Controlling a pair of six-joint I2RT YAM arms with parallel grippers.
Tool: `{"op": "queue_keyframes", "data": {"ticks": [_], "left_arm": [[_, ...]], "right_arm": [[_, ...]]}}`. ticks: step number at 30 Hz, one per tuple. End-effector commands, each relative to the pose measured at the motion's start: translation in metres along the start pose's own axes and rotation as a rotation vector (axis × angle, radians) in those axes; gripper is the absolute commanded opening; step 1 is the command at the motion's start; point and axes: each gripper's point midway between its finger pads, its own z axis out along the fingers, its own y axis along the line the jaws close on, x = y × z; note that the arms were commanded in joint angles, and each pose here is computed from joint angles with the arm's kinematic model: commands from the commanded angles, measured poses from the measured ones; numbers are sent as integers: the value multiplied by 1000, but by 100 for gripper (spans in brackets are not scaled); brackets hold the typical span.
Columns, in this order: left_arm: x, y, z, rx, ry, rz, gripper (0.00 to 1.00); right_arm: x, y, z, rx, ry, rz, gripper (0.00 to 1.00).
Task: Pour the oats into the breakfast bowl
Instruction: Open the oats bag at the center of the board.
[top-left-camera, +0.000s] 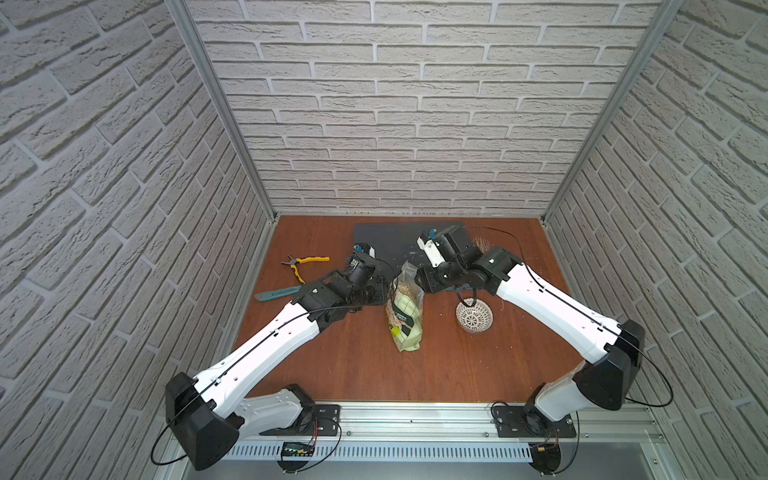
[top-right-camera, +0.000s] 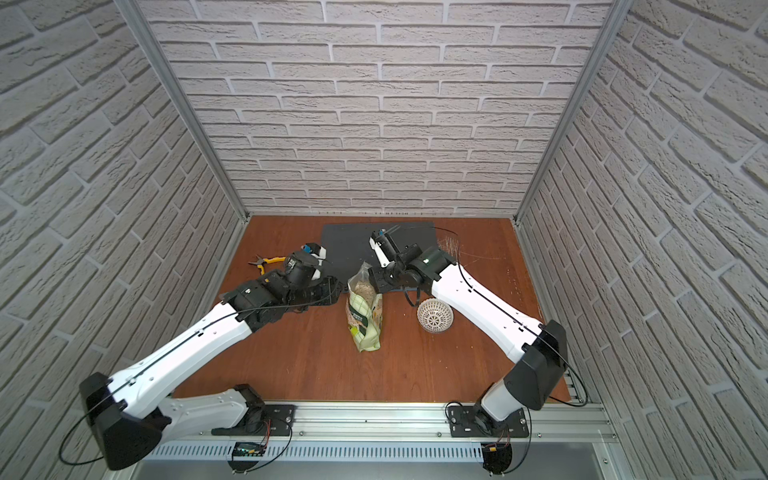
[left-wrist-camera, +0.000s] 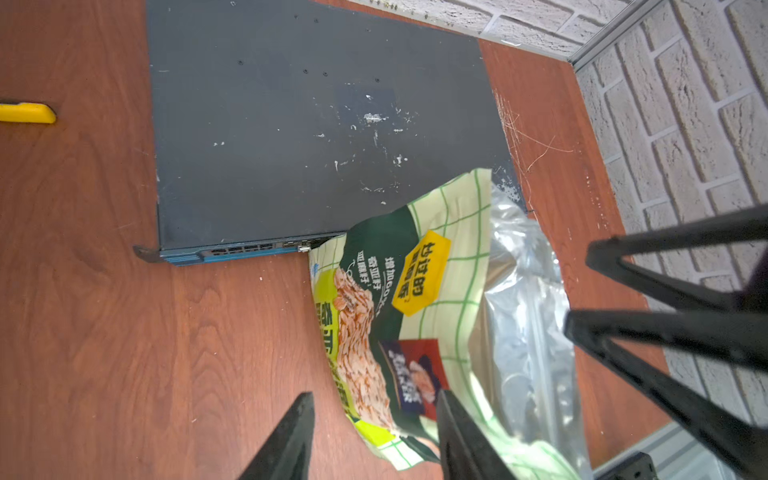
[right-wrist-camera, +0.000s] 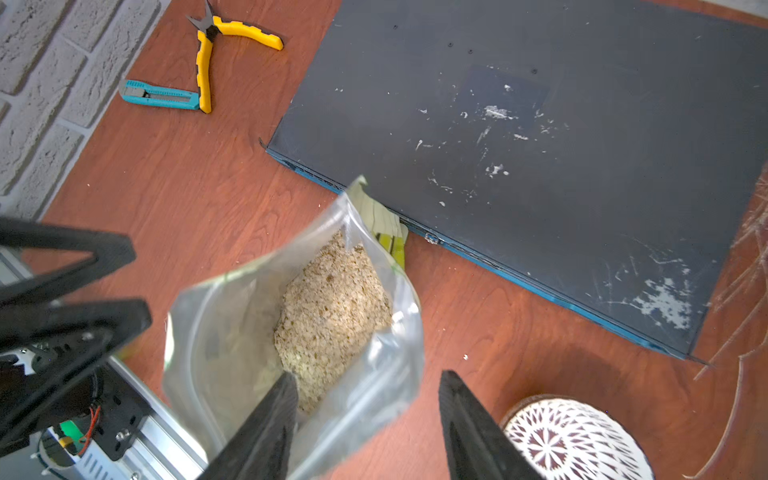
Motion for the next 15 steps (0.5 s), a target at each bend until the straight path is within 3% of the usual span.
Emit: {"op": "queue_keyframes", "data": {"ticks": [1, 7, 15], "left_arm": [[-15, -13, 6, 54, 2, 59, 59], [-36, -32, 12, 155, -5, 64, 65], [-40, -49, 19, 219, 34, 110, 68]], "right_arm": [[4, -3, -23, -16, -86, 3, 68], [38, -10, -20, -54, -114, 101, 74], [35, 7, -31, -165, -153, 271, 81]]}}
